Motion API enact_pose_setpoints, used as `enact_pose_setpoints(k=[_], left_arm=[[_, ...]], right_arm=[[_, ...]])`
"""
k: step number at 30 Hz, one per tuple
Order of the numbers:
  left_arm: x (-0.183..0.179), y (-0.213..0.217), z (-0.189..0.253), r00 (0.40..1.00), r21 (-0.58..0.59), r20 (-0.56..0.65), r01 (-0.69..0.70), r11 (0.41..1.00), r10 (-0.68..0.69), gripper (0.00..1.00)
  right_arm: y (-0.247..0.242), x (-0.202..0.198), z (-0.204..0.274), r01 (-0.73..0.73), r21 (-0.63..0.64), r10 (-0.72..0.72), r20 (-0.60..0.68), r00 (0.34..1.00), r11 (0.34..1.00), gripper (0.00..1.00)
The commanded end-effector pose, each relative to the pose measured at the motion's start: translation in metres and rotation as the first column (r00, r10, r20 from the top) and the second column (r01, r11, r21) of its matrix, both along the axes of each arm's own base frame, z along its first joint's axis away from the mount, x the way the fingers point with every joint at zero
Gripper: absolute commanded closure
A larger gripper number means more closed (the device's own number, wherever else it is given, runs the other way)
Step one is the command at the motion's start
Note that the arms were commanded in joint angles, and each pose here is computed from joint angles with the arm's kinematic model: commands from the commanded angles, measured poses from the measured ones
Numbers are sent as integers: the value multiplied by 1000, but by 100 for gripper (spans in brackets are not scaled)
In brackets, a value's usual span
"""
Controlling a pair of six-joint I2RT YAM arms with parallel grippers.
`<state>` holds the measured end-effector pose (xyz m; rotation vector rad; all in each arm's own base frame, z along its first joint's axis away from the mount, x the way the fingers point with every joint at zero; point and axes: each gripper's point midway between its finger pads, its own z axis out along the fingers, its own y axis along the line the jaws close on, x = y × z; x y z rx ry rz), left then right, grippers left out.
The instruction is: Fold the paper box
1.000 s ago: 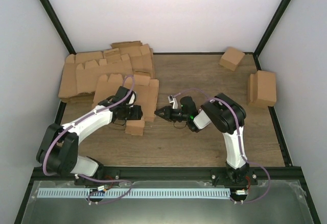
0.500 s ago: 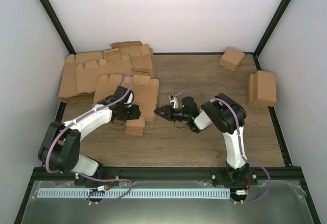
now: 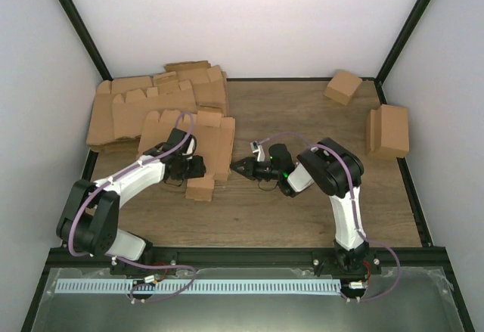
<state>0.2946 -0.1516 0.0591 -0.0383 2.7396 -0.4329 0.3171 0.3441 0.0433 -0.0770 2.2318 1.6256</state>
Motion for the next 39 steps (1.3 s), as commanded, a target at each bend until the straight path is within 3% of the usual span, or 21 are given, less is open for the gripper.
enact_pose_setpoints(k=[1,22,25,34,39], left_arm=[[-1,0,-6,1000,-9,-7,-4,1000,4,48],[-2,3,-13,1000,9,-19,-6,1000,6,48],[-1,3,-15,1000,11,-22,-4,1000,4,48],[-1,4,-10,1000,38,-16,8,999,-7,47],[2,-2,17,997,80,44,53,995,-56,40]], right_arm=[[1,5,-5,1,-6,-1,12,1000,1000,80],[4,4,-18,-2,-28,1,-17,1000,1000,91],[4,2,-17,-14,-11,14,-14,1000,1000,96],[7,-5,15,-69,55,64,87,994,996,99],[6,-12,30,-97,60,89,136,987,993,99]])
